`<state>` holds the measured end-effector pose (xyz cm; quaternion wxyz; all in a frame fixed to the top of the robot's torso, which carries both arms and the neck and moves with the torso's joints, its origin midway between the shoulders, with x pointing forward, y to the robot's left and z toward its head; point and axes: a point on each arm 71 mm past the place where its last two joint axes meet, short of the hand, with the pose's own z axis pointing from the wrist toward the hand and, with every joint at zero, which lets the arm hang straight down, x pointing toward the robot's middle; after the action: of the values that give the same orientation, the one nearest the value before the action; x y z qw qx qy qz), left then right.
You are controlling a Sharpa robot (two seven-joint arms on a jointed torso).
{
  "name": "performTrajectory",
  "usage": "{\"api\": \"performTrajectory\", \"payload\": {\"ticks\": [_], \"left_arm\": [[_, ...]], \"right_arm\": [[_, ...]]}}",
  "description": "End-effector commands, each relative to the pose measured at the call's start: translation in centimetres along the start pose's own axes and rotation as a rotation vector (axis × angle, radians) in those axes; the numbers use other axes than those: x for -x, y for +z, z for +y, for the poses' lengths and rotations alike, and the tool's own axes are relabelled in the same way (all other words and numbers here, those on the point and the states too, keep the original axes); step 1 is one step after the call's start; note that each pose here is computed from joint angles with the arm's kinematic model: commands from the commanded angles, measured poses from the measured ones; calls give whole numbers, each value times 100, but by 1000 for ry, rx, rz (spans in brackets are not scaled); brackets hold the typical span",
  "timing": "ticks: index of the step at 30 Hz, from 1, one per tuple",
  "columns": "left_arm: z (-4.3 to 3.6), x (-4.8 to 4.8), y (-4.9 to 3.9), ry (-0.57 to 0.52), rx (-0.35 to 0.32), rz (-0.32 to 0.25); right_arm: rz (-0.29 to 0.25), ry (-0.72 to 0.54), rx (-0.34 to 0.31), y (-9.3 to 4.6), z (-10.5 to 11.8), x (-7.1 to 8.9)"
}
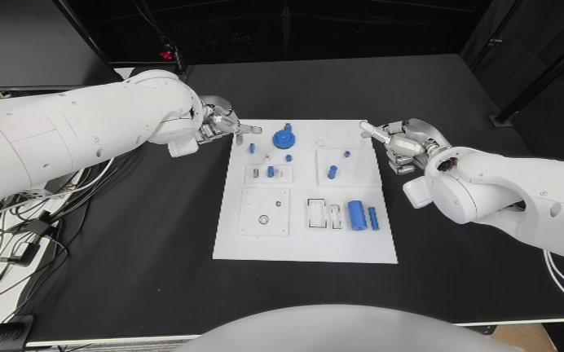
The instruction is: Assemble the parts on the task board
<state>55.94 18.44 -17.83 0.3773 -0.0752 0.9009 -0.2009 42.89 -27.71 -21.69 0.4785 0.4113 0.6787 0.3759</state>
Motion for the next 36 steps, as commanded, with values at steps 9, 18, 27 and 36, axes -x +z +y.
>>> {"api": "performTrajectory", "payload": {"ticks": [9, 18, 27, 36], "left_arm": [[-71, 54, 177, 68, -27, 41], [-18, 101, 268, 96, 11, 35], [-17, 83, 333, 141, 37, 33], [-31, 38, 378, 158, 48, 58]], "right_arm": [[14, 1, 1, -2, 18, -40], [20, 3, 4, -14, 33, -71], [22, 4, 8, -11, 40, -89], [23, 4, 6, -5, 40, -94]]}}
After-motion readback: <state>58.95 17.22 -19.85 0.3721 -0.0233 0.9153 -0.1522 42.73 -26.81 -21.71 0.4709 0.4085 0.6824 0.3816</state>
